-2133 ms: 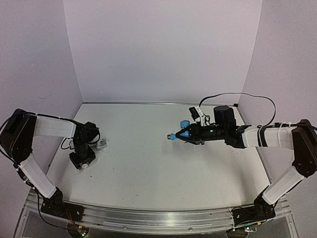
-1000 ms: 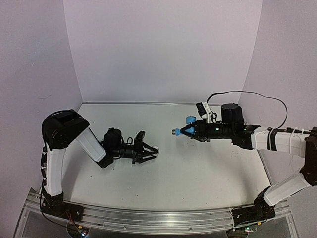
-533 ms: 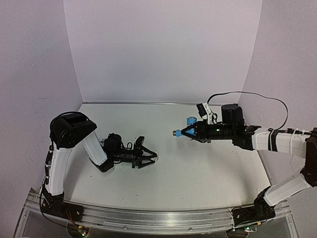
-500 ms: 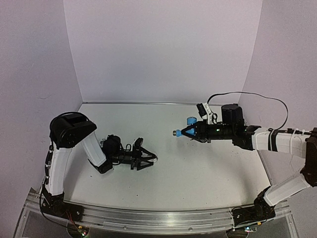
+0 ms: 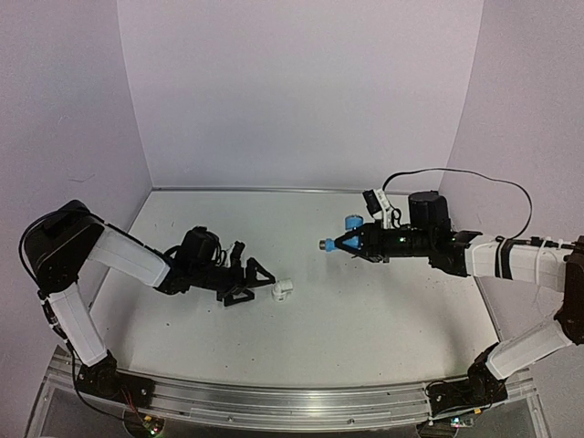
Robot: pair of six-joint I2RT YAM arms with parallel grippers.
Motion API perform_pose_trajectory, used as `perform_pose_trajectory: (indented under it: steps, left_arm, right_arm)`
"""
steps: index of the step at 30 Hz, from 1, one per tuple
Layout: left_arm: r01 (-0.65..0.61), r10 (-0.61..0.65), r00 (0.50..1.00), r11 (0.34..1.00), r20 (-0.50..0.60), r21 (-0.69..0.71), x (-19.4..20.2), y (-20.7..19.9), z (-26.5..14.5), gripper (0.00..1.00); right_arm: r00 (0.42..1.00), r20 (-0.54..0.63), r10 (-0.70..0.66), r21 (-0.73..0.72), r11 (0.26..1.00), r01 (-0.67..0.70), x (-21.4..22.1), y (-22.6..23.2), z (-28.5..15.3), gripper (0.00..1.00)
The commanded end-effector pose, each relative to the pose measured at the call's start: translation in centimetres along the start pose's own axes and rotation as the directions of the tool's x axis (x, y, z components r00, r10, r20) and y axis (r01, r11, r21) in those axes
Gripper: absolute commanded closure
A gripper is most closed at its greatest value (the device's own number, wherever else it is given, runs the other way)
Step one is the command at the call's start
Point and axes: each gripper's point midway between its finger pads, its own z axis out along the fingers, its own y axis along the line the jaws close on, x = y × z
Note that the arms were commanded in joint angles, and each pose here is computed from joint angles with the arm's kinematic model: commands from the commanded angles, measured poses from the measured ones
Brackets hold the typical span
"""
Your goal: Install the water faucets
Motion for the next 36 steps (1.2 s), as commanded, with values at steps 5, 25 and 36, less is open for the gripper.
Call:
perform_pose_trajectory:
  steps: [5, 25, 36]
  left_arm:
    - [-0.052, 0.056, 0.998, 0.914, -0.003, -0.402, -3.1, -0.8, 1.5, 0.0]
    - [-0.69, 0.557, 0.709, 0.674, -0.433, -0.264, -2.0, -1.3, 5.4, 0.39]
    - [-0.734, 0.548, 0.655, 0.623, -0.519, -0.268, -1.6, -0.8, 6.5, 0.88]
  right_arm:
    - [0.996, 0.053, -0.077, -0.018, 0.997, 0.078, -1.6, 1.6, -0.6, 1.0]
    - [0.992, 0.069, -0.107, -0.011, 0.994, 0.108, -1.6, 2.7, -2.1, 1.0]
    - [0.989, 0.059, -0.134, 0.027, 0.991, 0.133, -1.2, 2.0, -2.4, 1.0]
